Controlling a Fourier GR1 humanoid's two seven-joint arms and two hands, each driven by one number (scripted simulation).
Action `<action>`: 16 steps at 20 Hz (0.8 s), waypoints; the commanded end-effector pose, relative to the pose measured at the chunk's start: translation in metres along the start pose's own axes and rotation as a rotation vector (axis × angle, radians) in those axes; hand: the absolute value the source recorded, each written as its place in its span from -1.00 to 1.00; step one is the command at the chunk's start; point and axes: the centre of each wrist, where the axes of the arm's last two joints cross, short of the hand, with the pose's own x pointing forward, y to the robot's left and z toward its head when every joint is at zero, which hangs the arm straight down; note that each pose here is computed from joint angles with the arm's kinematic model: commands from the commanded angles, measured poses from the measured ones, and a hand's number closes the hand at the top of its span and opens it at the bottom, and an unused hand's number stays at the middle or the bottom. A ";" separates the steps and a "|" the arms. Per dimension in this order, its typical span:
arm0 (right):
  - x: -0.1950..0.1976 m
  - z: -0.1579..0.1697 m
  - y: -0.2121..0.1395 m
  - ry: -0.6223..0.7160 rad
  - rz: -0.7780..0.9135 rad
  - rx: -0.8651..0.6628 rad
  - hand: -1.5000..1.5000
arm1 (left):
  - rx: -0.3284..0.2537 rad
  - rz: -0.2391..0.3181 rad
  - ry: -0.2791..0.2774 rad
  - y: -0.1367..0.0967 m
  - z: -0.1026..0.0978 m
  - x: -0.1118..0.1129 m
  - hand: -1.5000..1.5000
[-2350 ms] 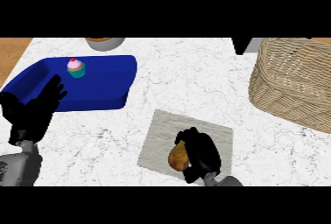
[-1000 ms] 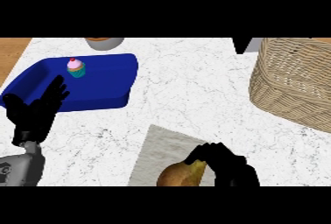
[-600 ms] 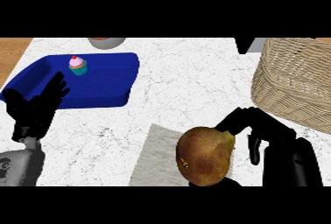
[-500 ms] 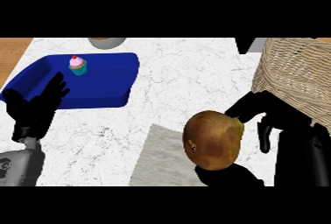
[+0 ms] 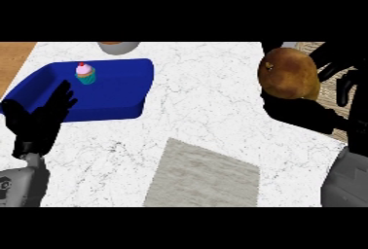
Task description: Pick the pear from the placemat and place it in the basket
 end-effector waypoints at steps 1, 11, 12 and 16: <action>-0.037 -0.031 -0.023 0.033 0.030 -0.028 1.00 | -0.002 -0.009 0.006 -0.004 -0.005 -0.010 0.00; -0.127 -0.064 -0.020 0.048 0.058 -0.031 1.00 | -0.008 -0.003 0.006 -0.005 -0.005 0.011 0.00; -0.138 -0.075 -0.020 0.077 0.033 -0.037 1.00 | -0.009 0.011 -0.006 0.014 0.002 -0.014 0.00; -0.157 -0.081 0.008 0.059 0.010 -0.055 1.00 | 0.006 -0.010 0.005 0.000 0.003 -0.024 0.00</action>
